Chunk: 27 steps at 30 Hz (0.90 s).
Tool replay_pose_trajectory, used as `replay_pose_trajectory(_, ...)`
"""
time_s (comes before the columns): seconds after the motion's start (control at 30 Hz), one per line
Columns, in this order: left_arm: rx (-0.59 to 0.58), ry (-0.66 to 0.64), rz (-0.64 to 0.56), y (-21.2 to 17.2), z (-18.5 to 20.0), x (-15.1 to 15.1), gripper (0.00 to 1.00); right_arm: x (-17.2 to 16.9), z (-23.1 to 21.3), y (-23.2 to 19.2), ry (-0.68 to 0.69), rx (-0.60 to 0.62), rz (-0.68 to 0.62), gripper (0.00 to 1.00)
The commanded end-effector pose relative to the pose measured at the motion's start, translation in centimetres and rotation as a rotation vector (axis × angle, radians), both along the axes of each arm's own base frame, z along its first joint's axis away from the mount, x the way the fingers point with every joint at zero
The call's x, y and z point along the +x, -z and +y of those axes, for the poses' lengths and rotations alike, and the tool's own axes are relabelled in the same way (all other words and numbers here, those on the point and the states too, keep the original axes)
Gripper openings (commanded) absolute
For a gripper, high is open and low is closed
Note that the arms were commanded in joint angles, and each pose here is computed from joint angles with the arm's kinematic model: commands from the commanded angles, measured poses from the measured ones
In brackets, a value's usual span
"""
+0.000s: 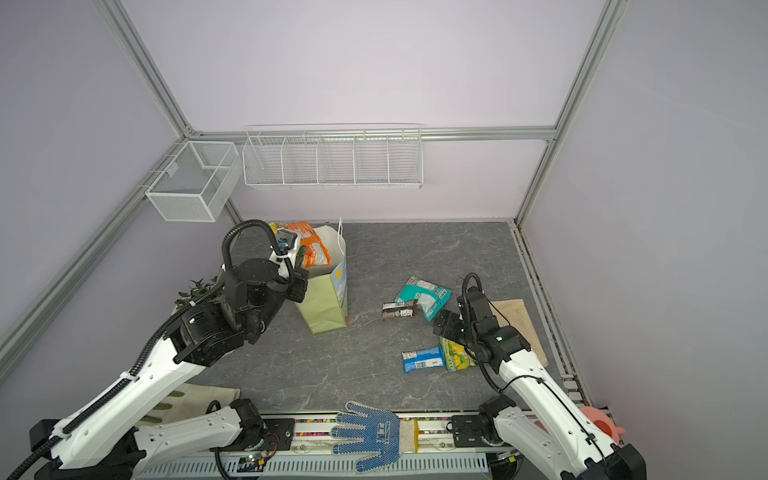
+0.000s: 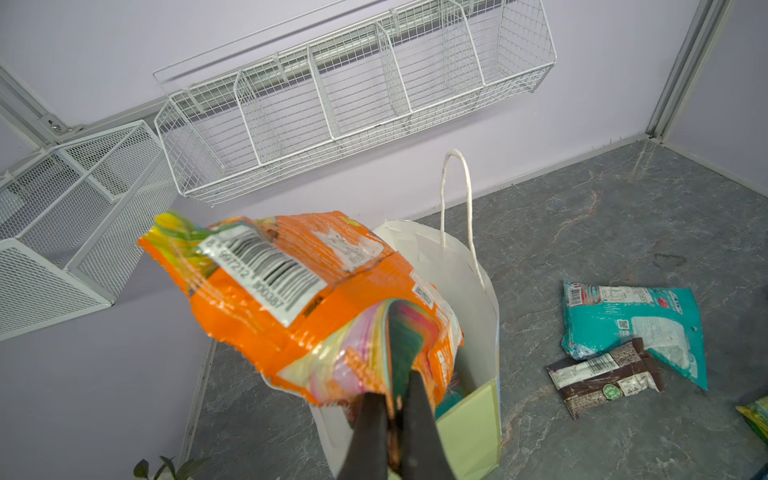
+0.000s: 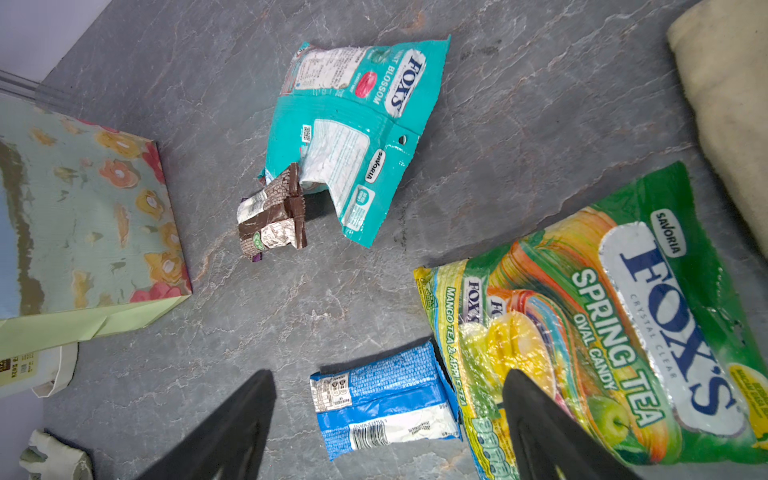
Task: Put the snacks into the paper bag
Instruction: 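Raise the orange packet with the left gripper over the bag opening, then open the left gripper to drop the orange packet into the bag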
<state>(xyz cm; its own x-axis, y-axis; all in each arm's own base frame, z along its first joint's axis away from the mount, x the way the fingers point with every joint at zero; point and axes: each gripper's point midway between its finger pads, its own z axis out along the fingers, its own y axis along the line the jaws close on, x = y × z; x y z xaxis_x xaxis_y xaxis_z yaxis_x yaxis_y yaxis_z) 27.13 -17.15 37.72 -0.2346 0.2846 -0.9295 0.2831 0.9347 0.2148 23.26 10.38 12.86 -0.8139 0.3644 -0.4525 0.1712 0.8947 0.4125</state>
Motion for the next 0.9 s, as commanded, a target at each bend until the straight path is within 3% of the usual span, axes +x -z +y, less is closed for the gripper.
replay_pose_trajectory(0.0,-0.051,0.003,-0.026,-1.9,0.2,0.3,0.00,0.4,0.1,-0.5,-0.001,-0.005,-0.014,0.89)
replay_pose_trajectory(0.77,-0.060,-0.021,0.005,-1.5,0.5,1.7,0.00,0.1,-0.1,-0.3,-0.003,-0.015,-0.009,0.88)
replay_pose_trajectory(0.87,-0.065,-0.026,0.003,-1.6,0.7,1.7,0.09,0.1,-0.1,-0.3,-0.003,-0.015,-0.009,0.89)
